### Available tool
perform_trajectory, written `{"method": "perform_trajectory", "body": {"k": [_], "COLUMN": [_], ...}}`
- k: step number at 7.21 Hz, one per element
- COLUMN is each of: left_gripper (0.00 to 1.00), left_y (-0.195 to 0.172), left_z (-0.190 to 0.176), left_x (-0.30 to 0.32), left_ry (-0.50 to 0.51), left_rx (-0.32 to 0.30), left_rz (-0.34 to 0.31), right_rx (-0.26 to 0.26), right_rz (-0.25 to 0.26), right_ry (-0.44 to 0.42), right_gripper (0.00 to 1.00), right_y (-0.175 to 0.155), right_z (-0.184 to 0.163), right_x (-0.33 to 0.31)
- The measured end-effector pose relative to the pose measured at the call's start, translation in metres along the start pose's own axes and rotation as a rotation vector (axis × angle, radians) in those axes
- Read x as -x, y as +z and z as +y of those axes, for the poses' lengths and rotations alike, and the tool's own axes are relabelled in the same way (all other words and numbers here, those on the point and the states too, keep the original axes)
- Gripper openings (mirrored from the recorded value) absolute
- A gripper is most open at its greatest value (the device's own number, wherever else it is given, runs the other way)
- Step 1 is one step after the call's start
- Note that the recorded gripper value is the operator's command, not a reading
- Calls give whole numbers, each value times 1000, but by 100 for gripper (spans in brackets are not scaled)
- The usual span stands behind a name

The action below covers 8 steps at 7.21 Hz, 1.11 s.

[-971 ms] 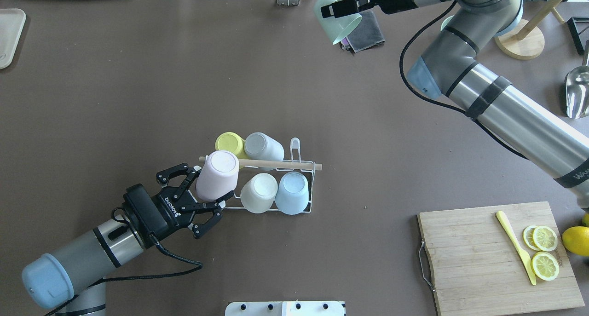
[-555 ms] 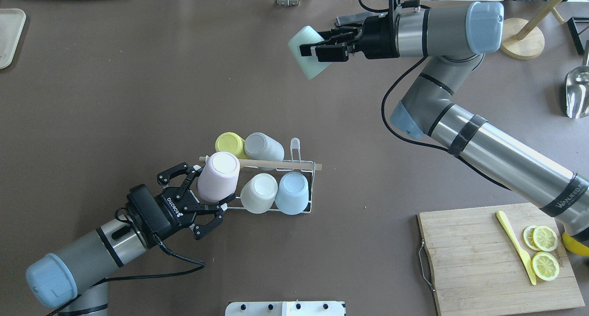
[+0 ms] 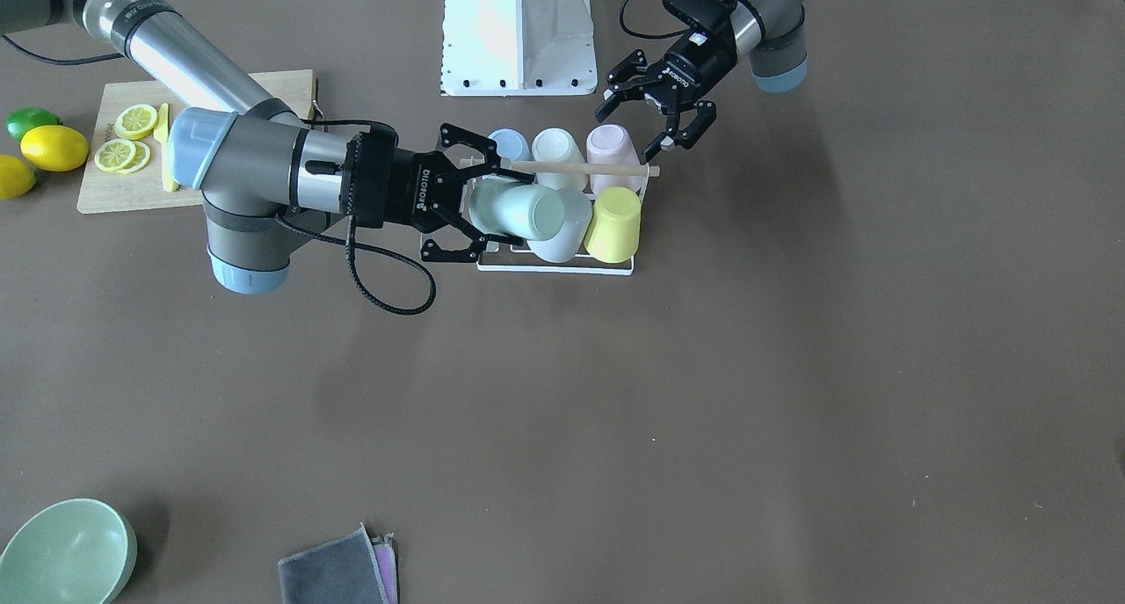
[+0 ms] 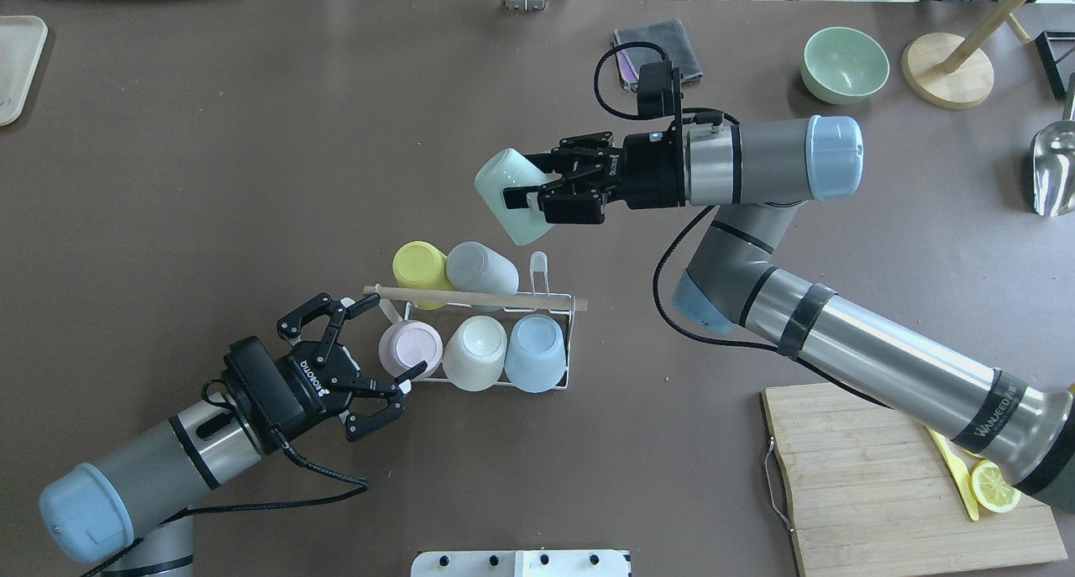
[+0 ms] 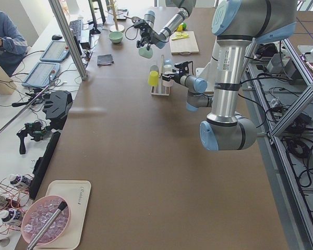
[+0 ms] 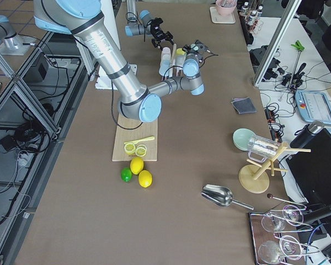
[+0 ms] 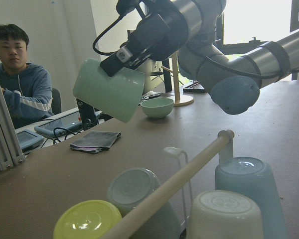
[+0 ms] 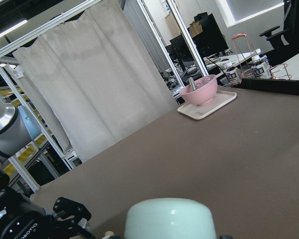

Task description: Place cup on cup holder

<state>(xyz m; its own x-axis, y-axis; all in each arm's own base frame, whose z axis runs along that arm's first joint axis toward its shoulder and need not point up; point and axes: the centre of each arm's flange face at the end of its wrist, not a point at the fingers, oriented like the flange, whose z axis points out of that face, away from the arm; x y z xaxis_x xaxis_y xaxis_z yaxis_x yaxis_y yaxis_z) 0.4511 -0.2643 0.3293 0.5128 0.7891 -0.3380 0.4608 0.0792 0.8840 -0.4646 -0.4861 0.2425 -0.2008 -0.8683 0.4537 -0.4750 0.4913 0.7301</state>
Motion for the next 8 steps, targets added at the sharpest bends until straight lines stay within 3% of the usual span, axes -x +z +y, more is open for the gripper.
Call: {"method": "perform_trajectory", "body": {"k": [2,5,7,8], "left_gripper": [97,97,97,97], "left_y": [-7,-43,-58,-62], "left_z": [-5,-27,-49,-55], "left_x": [4,38,104,139], "left_ry": [-10,14,102,147], "left_rx": [-21,-14,64,148], "left_rz": [3,-31,-149,-182], "right_rx": [-22,-34,-28,-29], "right_rz": [-39,-4,7,7], "right_ry": [-13,-20,-27,-33], "right_gripper": [0,0,0,0], "right_y": [0,9,16,18], "right_z": [9,21,36,43], "right_x": [6,-4,-5,-3]}}
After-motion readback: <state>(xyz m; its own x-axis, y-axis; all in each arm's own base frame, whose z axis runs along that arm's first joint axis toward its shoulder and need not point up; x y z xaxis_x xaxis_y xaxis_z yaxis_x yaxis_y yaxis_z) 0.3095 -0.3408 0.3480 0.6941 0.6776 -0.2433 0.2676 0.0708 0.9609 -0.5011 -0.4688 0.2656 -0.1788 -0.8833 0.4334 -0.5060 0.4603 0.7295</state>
